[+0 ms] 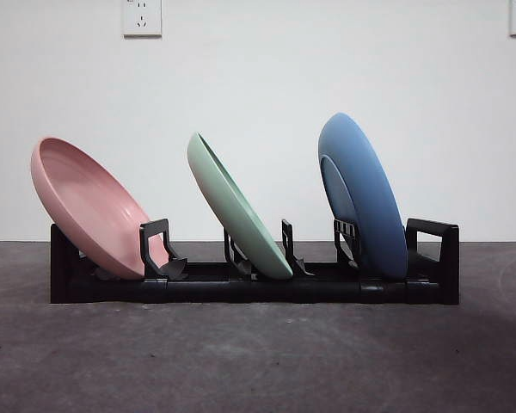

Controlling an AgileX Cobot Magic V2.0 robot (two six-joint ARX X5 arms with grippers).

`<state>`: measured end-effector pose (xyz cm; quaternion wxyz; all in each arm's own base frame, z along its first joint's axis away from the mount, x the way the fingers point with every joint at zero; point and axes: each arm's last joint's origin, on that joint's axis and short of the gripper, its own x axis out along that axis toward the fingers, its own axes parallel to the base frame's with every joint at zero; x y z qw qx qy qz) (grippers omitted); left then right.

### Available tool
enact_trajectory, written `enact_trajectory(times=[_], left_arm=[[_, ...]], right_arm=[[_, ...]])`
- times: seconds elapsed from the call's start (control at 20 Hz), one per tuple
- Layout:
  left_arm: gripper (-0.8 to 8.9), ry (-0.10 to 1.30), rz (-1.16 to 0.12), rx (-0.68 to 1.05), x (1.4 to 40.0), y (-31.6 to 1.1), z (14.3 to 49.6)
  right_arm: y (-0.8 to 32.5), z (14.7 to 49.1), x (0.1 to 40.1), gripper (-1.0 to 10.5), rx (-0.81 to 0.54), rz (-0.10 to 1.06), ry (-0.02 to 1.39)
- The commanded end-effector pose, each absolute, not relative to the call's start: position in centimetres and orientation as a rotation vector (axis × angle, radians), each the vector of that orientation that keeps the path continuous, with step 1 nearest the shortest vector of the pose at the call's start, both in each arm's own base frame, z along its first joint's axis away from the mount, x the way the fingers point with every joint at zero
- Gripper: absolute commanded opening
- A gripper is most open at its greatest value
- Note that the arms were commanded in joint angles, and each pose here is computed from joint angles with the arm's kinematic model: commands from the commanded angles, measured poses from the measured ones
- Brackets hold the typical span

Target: Place the plate

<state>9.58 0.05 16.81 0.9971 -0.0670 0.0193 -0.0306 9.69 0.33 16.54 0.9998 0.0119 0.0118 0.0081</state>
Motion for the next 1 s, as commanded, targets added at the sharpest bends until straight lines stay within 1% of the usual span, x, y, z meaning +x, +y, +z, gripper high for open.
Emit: enact_trajectory(times=[0.05, 0.25, 0.5, 0.6, 0.7, 0.8, 0.9, 1.0], left_arm=[[0.07, 0.032, -0.054, -0.311, 9.7, 0.1, 16.5], [0.07, -0.003, -0.061, -0.438, 9.7, 0.1, 16.9], [0.07, -0.089, -0.110, -0.529, 9.6, 0.0, 17.9], [0.07, -0.090, -0.148, -0.561, 9.5, -0.1, 18.5], [0.10, -0.067, -0.194, -0.566, 9.2, -0.2, 19.3], [0.10, -0.015, -0.218, -0.569, 8.8, -0.4, 20.5], [0.10, 0.035, -0.211, -0.571, 8.4, -0.4, 21.9], [0.10, 0.078, -0.203, -0.556, 8.0, -0.4, 23.2]], right_arm=[[0.3, 16.6, 9.7, 0.1, 0.125, 0.014, 0.007], [0.4, 16.8, 9.7, 0.1, 0.285, 0.032, -0.008], [0.6, 17.8, 9.6, 0.1, 0.388, 0.130, -0.086], [0.7, 18.4, 9.5, 0.1, 0.441, 0.160, -0.111], [0.7, 19.3, 9.3, 0.1, 0.463, 0.173, -0.102], [0.7, 20.5, 9.0, 0.1, 0.464, 0.166, -0.053], [0.7, 21.8, 8.8, 0.1, 0.465, 0.161, 0.004], [0.8, 23.2, 8.8, 0.1, 0.461, 0.180, 0.053]])
